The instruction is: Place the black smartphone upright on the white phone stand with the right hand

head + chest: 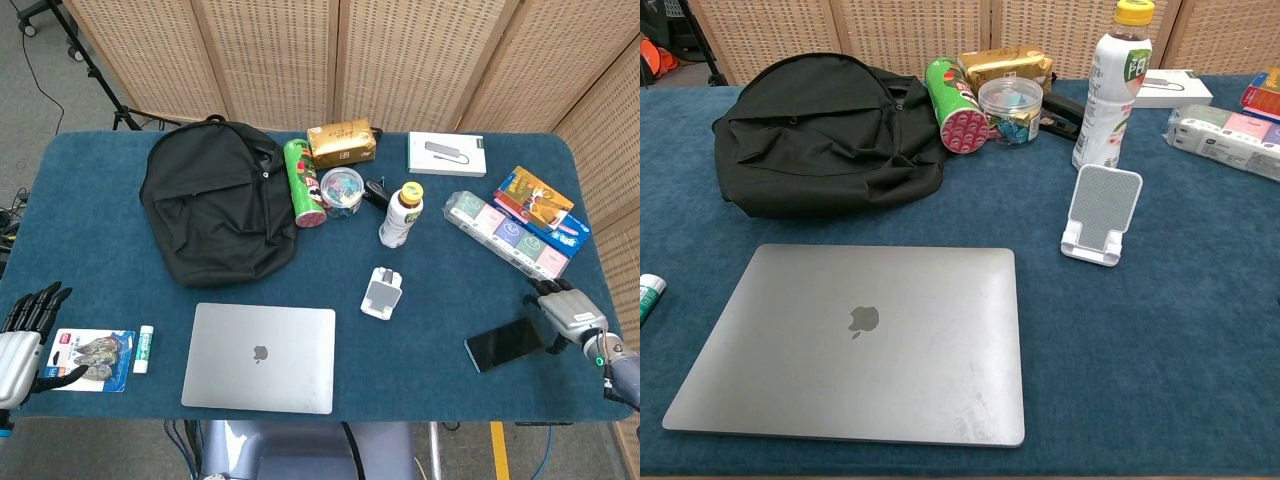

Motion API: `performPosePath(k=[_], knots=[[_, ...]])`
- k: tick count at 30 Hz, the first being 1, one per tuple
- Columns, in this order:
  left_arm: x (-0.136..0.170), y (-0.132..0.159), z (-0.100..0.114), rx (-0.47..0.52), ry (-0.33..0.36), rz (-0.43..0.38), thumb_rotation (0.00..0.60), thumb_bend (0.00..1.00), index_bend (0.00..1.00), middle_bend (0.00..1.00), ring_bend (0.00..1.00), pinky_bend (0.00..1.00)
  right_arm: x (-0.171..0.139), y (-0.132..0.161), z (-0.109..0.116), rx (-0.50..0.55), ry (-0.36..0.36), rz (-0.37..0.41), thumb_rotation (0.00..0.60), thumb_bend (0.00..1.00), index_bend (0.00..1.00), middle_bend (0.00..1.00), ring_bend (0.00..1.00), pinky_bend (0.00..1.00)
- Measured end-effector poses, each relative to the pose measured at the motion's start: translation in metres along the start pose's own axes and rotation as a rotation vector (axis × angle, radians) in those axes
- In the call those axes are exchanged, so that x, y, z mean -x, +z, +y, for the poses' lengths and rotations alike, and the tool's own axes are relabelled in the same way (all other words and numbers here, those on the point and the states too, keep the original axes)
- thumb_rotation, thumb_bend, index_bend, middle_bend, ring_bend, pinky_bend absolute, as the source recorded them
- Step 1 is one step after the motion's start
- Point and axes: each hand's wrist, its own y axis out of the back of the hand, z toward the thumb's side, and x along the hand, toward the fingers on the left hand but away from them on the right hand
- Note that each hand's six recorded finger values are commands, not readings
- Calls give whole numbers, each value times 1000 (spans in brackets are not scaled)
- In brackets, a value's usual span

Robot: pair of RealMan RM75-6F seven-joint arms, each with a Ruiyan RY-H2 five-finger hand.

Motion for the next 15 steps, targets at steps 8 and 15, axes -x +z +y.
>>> performPosePath(k=[8, 15], knots=[[1, 1, -1, -4, -1, -3, 600, 0, 0, 0, 0, 0, -17, 23, 2, -89, -146, 154, 600, 0, 178, 0, 0, 0], [2, -2, 0, -3, 2, 6, 600, 0, 0, 0, 0, 0, -24, 36, -33, -151, -100, 251, 600, 0, 178, 0, 0, 0]])
